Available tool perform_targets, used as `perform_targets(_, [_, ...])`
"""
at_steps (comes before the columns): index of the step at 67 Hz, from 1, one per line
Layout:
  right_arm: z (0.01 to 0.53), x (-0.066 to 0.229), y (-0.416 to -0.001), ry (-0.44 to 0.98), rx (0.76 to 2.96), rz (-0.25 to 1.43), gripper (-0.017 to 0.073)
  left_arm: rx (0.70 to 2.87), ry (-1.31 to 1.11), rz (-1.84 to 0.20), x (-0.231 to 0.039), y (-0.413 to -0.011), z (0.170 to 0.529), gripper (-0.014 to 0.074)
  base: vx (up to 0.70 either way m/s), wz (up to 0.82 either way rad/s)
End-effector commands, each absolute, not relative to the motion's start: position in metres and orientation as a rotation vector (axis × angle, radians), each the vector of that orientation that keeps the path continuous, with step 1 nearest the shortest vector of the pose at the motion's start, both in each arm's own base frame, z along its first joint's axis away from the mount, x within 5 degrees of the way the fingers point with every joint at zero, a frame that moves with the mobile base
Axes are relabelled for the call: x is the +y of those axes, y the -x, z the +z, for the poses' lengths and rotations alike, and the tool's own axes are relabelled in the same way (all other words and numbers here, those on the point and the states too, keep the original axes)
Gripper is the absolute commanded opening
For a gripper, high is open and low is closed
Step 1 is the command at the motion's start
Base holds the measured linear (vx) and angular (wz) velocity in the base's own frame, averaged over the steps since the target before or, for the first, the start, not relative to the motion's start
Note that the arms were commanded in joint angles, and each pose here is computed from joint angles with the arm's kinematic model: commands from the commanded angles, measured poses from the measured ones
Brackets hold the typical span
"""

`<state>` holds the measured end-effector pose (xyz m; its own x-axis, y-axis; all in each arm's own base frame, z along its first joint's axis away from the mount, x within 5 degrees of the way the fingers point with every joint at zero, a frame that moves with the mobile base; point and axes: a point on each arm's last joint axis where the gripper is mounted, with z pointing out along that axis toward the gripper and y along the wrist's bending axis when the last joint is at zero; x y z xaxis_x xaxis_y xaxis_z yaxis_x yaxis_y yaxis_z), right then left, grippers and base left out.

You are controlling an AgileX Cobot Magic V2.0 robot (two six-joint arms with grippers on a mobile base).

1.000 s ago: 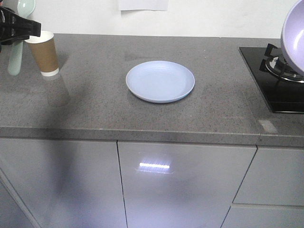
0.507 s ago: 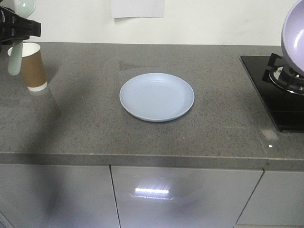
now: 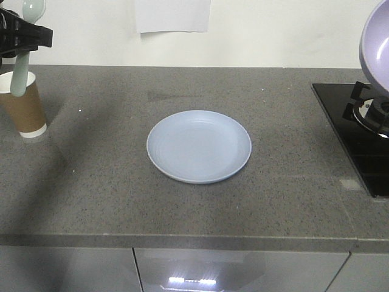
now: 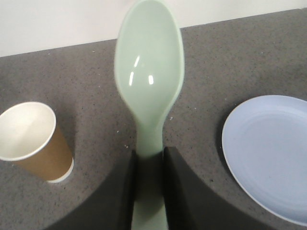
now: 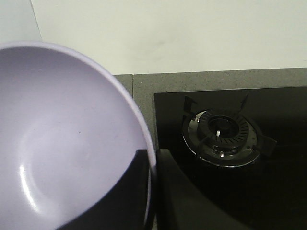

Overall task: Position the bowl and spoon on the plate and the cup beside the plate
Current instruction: 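Align the base in front of the blue plate, holding spoon and bowl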

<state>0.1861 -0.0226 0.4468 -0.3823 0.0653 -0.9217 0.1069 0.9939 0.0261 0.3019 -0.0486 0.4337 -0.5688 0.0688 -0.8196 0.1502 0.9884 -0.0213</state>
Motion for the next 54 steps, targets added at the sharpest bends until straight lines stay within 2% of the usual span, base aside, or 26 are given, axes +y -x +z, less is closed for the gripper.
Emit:
perform_targets(1, [0.4649,-0.0236,-0.1826,-0.117,1.845,-0.063,-0.0008,2.054,-0.145,-0.132,-0.0494,-0.2917,0.4581,-0.0006,0.14,-0.01])
perform_targets(54, [0.465,-0.0236,-0.1826,-0.117,1.844,-0.063,-0.0008,2.054,-0.145,-0.132,-0.0494,-0.2917,0.4581,-0.0006,0.09,-0.01])
